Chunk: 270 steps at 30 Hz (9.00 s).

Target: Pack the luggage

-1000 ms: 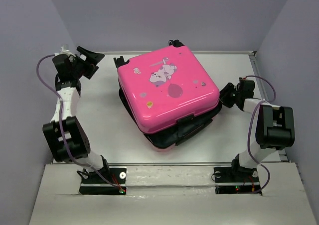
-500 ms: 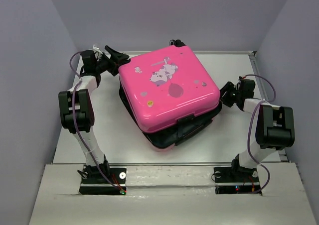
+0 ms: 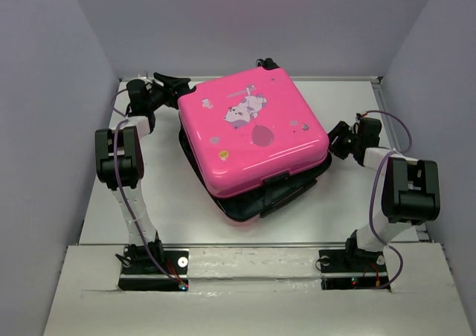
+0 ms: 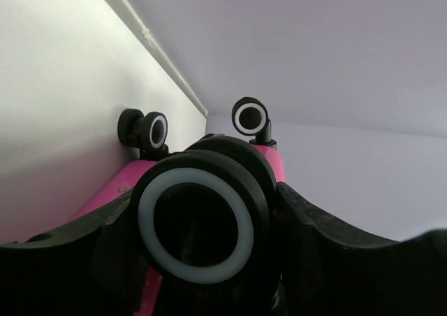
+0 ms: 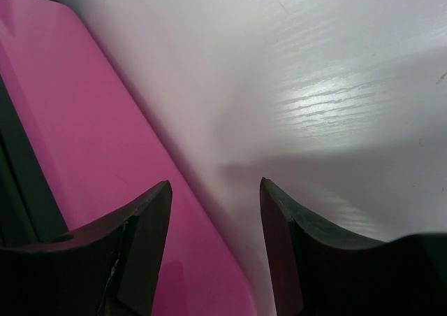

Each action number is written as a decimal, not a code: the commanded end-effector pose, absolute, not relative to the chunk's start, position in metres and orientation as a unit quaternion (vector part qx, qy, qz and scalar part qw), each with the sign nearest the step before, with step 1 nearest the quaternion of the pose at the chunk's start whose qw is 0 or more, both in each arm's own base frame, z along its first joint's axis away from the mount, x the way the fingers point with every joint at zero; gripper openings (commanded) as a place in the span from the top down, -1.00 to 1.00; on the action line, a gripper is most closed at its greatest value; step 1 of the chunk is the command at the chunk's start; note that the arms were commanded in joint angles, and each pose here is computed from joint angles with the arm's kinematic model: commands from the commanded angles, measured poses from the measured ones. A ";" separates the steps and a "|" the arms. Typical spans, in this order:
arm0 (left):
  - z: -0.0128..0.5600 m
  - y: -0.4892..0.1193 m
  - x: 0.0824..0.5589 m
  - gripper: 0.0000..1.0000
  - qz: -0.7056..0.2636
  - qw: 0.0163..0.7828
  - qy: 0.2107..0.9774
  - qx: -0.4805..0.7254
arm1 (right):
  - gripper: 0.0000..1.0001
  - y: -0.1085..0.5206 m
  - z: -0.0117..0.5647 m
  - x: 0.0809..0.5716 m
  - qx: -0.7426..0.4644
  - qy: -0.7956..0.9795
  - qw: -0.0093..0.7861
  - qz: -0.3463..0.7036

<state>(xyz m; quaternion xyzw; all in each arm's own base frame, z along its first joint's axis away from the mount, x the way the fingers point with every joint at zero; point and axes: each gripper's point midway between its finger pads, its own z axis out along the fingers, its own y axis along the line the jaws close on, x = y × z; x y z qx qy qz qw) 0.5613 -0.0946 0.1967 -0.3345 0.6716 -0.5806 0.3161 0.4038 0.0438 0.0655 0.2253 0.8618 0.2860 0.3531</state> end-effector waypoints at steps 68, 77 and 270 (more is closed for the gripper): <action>0.168 0.016 0.340 -0.94 -0.269 0.529 0.692 -0.411 | 0.48 0.094 0.087 0.414 0.179 0.848 0.372 0.332; 0.073 -0.113 0.260 0.45 -0.391 0.396 0.750 -0.359 | 0.64 0.104 0.075 0.397 0.182 0.845 0.358 0.352; 0.281 -0.245 0.233 -0.60 -0.359 0.527 0.769 0.031 | 0.87 0.341 0.146 0.209 -0.142 0.804 0.482 0.319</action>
